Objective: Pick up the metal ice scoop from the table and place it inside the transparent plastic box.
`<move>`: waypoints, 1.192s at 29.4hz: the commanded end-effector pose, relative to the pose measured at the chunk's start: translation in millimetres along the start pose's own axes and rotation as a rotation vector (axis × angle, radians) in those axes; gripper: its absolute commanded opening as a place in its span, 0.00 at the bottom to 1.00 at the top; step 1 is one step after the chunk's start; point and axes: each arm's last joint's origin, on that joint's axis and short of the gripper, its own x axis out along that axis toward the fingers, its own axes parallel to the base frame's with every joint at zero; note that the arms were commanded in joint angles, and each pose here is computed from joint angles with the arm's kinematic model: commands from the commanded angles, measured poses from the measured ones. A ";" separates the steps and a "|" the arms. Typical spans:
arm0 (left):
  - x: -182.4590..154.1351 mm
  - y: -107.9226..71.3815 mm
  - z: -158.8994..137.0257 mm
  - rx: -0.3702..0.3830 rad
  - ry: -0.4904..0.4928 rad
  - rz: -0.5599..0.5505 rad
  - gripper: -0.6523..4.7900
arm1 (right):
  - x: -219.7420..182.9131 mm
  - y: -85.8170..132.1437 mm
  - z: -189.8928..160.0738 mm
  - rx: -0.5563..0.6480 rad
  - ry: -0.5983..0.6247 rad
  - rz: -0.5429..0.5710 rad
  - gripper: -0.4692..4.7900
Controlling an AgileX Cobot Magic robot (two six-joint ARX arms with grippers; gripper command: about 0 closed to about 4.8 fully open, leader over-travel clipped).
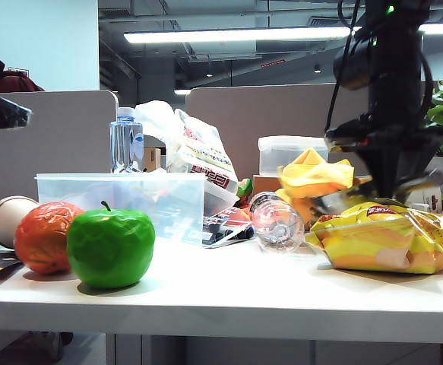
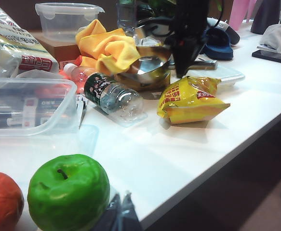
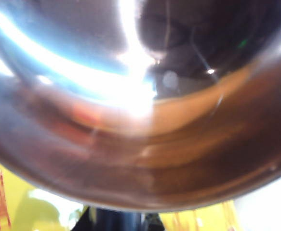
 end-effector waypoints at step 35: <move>-0.2 0.4 2.2 0.003 -0.015 0.004 0.11 | -147.6 28.1 -35.5 -0.084 -0.380 0.104 0.08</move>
